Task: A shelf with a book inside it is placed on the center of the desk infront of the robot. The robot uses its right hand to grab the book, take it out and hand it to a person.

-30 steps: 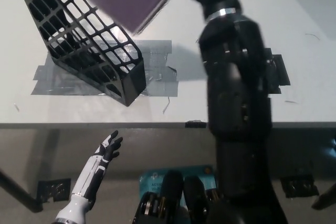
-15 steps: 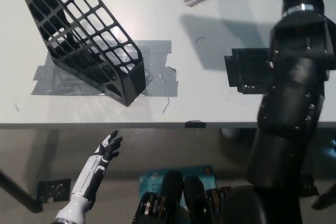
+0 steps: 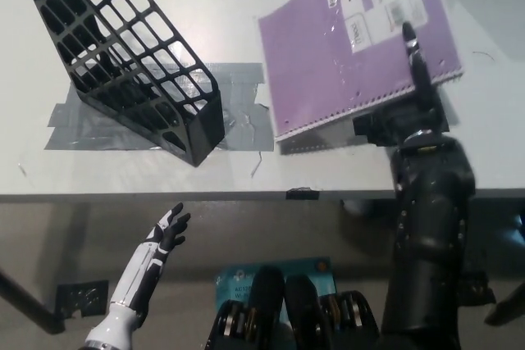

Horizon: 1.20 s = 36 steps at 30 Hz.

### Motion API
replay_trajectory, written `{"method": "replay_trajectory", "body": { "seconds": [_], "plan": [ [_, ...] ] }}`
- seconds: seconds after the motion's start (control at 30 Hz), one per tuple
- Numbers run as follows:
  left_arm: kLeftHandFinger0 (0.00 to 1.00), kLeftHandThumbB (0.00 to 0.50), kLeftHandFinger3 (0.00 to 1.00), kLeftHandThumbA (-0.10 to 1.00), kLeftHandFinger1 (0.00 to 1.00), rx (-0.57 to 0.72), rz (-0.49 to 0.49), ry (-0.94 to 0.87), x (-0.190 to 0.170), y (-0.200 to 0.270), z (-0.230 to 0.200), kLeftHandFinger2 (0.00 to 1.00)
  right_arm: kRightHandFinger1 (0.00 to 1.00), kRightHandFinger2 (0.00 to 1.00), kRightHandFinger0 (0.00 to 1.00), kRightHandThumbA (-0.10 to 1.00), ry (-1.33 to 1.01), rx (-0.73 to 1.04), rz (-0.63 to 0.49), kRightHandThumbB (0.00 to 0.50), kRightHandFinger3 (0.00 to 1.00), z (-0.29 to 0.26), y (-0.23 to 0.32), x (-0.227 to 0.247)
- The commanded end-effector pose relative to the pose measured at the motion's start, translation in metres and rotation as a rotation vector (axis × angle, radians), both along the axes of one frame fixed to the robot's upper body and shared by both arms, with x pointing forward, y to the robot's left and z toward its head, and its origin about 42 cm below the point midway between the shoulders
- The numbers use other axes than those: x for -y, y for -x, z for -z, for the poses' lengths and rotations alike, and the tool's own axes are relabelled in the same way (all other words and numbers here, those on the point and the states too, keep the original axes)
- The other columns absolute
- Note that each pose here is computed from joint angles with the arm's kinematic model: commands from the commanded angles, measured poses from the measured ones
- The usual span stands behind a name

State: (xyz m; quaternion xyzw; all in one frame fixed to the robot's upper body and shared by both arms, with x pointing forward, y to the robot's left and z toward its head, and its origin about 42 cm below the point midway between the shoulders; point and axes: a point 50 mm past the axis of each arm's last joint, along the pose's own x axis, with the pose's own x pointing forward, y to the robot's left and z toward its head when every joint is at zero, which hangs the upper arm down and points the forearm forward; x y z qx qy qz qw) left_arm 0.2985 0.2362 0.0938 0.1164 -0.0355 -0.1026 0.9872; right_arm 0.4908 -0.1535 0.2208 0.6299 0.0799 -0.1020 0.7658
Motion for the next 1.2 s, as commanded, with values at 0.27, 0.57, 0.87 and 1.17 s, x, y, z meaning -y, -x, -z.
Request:
{"method": "replay_trajectory", "body": {
  "seconds": [0.27, 0.57, 0.87, 1.17],
  "plan": [
    [1.0, 0.257, 1.0, 1.0, 1.0, 0.056, 0.01, -0.029, -0.006, -0.001, -0.009, 1.0, 0.0, 0.0, 0.0, 1.0, -0.067, 0.087, 0.056, 0.0, 0.0, -0.037, -0.019, 0.002],
    [1.0, 0.247, 1.0, 1.0, 1.0, 0.061, 0.01, -0.028, -0.004, -0.002, -0.012, 1.0, 1.0, 1.0, 1.0, 1.0, 0.071, 0.43, 0.05, 0.424, 1.0, -0.059, -0.002, 0.008],
    [1.0, 0.25, 1.0, 1.0, 1.0, 0.066, 0.01, -0.004, -0.005, -0.003, -0.012, 1.0, 1.0, 1.0, 1.0, 1.0, 0.455, 0.837, 0.021, 0.5, 1.0, -0.122, 0.048, 0.031],
    [1.0, 0.257, 1.0, 1.0, 1.0, 0.055, 0.01, 0.021, -0.005, -0.001, -0.009, 1.0, 1.0, 1.0, 1.0, 1.0, 0.828, 1.032, 0.104, 0.494, 1.0, -0.159, 0.148, 0.048]
  ]
}}
